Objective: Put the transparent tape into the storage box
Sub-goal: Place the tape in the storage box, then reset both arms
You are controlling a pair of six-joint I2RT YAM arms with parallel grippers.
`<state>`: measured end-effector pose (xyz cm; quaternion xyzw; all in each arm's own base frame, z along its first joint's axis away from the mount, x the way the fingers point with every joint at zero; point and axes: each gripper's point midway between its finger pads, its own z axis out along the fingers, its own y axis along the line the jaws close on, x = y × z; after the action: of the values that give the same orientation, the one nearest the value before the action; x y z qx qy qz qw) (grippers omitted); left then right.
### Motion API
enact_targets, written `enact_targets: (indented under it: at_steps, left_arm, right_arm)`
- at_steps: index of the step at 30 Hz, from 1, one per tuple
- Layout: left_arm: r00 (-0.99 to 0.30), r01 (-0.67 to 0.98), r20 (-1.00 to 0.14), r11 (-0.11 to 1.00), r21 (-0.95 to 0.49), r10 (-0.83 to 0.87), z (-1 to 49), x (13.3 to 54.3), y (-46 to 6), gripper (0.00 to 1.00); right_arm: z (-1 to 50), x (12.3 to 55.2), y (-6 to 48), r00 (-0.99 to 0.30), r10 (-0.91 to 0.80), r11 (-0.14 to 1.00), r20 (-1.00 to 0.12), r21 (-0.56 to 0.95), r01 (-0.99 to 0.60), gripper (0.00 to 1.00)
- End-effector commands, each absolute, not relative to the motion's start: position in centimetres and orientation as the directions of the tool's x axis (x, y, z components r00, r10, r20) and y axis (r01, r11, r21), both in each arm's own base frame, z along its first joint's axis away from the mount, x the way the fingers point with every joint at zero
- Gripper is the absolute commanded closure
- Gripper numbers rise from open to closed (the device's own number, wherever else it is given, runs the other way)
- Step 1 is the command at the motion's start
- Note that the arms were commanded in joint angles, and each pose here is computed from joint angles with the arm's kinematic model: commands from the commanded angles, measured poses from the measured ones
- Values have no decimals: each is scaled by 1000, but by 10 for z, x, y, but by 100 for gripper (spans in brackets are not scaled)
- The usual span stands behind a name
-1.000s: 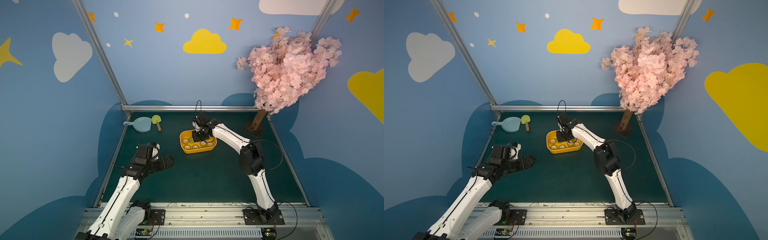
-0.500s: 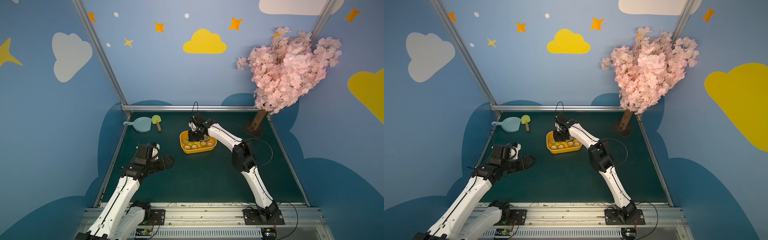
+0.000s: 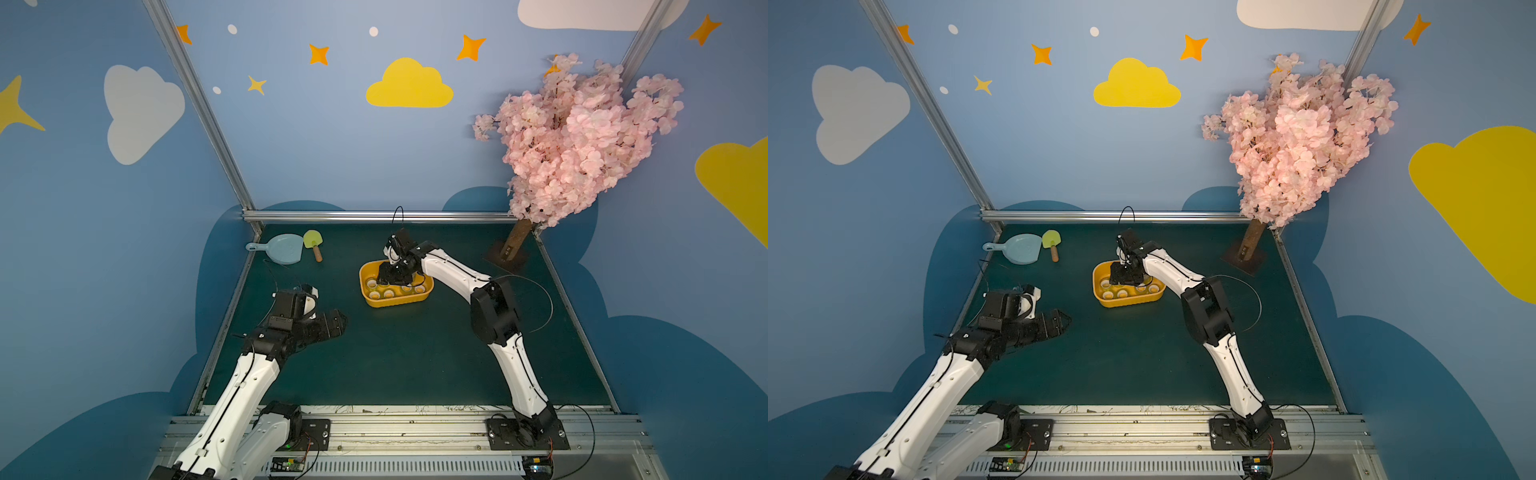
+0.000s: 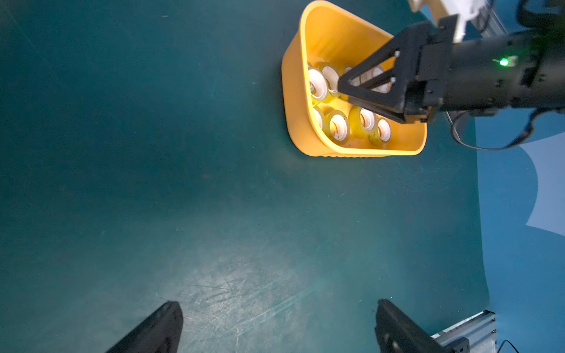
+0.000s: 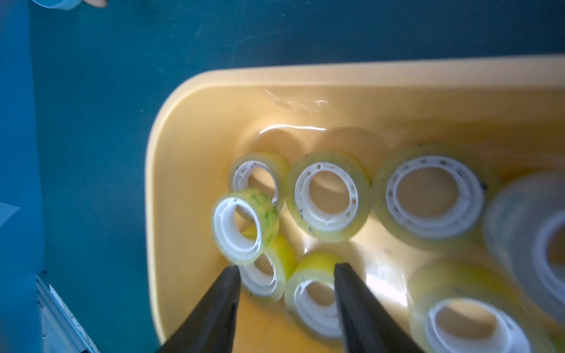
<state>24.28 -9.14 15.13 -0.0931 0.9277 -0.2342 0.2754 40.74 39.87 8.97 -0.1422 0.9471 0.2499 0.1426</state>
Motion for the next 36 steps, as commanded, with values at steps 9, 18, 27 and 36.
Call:
enact_targets:
  at_steps: [9,18,27,36]
  left_arm:
    - [-605,-31,-720,913,-407,-341,215,239,-56,0]
    - [-346,-166,-852,919,-356,-393,233,270,-17,0]
    - [-218,-273,-956,953,-132,-195,202,295,16,0]
    - [-198,-259,-979,966,-6,-59,159,323,17,0]
  right_arm:
    - [230,371,315,-706,-150,867,-692,251,-431,2]
    - [214,339,185,-585,-134,984,-800,-38,-173,1]
    - [175,338,99,-390,-218,971,-894,-238,2,1]
    - [160,362,55,-412,-177,971,-894,-227,76,2]
